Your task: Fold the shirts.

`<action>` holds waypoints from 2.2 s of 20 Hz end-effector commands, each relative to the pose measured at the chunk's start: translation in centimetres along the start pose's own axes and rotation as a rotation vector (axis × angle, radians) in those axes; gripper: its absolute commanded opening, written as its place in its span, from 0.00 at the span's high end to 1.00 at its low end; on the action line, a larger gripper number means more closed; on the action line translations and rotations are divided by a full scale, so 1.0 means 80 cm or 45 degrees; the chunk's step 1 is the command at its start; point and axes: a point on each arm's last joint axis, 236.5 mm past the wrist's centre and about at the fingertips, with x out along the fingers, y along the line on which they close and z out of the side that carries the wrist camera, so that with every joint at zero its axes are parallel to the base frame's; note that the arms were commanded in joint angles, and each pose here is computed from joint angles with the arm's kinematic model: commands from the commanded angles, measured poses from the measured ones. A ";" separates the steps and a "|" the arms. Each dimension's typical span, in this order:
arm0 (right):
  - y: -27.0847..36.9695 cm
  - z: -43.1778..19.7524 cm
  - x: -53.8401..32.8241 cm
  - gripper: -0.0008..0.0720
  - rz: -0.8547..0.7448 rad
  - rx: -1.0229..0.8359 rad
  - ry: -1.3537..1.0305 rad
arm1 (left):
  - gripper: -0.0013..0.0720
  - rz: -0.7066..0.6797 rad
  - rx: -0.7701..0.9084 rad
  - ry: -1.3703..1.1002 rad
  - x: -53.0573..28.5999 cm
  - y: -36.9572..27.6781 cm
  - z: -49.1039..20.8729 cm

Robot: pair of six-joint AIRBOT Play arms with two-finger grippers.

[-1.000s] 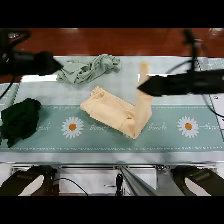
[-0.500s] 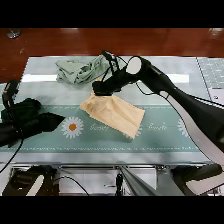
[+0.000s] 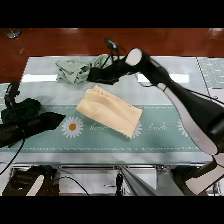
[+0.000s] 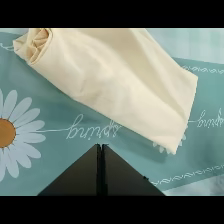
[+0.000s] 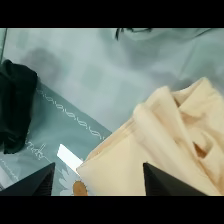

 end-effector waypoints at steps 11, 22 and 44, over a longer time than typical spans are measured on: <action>-0.239 -0.231 -0.229 0.13 -0.438 0.706 -0.432 | 0.96 0.027 0.004 0.039 0.013 0.015 -0.014; -0.205 -0.314 -0.077 0.15 -0.200 0.745 0.146 | 0.96 0.025 0.007 0.054 0.017 0.016 -0.020; -0.111 0.035 -0.414 0.94 -0.578 0.057 -0.397 | 0.95 0.024 0.007 0.045 0.017 0.016 -0.018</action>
